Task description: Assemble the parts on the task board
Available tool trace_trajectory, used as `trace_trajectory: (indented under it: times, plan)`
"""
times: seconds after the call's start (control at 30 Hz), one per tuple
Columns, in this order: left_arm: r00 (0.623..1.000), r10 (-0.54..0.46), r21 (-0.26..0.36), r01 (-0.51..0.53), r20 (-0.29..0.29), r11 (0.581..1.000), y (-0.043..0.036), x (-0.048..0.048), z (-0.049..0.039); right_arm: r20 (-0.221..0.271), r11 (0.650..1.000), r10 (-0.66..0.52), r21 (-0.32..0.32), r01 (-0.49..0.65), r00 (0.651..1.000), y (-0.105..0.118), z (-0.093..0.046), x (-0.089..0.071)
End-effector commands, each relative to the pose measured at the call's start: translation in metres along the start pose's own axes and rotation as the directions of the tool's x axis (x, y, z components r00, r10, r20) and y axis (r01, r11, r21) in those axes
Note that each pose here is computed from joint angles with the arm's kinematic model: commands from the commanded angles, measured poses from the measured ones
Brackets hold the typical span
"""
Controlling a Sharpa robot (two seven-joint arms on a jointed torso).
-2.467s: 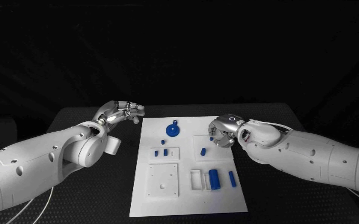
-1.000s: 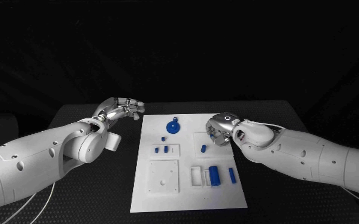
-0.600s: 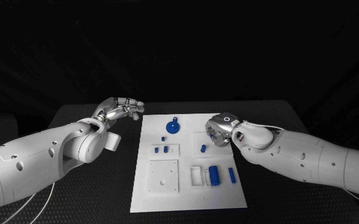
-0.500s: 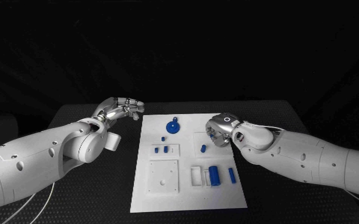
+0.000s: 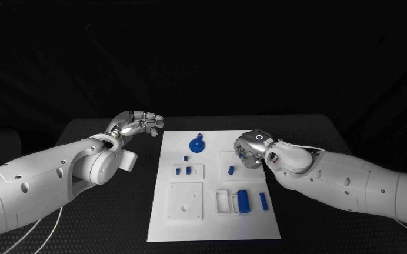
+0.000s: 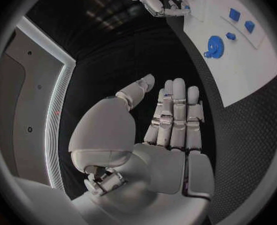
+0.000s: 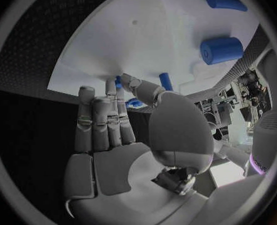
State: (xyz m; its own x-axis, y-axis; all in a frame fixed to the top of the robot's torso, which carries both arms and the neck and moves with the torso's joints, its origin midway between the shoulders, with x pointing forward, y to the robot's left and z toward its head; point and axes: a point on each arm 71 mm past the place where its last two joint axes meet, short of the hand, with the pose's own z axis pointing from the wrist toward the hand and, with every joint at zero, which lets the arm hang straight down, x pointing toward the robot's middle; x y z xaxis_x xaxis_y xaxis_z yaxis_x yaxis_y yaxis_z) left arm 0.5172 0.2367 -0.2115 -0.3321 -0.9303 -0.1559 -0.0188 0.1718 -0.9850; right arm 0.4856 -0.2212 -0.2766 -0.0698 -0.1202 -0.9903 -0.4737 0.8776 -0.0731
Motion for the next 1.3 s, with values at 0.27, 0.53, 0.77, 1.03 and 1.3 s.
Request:
trace_trajectory:
  times: [0.27, 0.53, 0.77, 1.03, 1.3]
  plan:
    - [1.000, -0.005, 0.005, 0.005, 0.004, 1.000, -0.0007, -0.0008, 0.0014, 0.029, 1.000, 0.014, -0.010, -0.014, 0.999, 0.001, -0.001, -0.011]
    - [1.000, -0.003, 0.005, 0.003, 0.009, 1.000, -0.0005, -0.0023, 0.0014, 0.059, 0.999, 0.041, -0.012, -0.040, 0.997, -0.001, -0.004, -0.030]
    - [1.000, -0.001, 0.007, 0.000, 0.017, 1.000, -0.0005, -0.0030, 0.0020, 0.120, 0.992, 0.115, -0.070, -0.107, 0.986, 0.019, -0.005, -0.045]
    - [1.000, -0.002, 0.009, 0.002, 0.027, 1.000, -0.0009, -0.0009, 0.0038, 0.146, 0.966, 0.207, -0.185, -0.178, 0.968, 0.063, 0.002, -0.056]
    - [0.999, -0.009, 0.013, 0.009, 0.031, 1.000, -0.0016, 0.0022, 0.0055, 0.113, 0.937, 0.228, -0.294, -0.187, 0.967, 0.113, 0.002, -0.045]
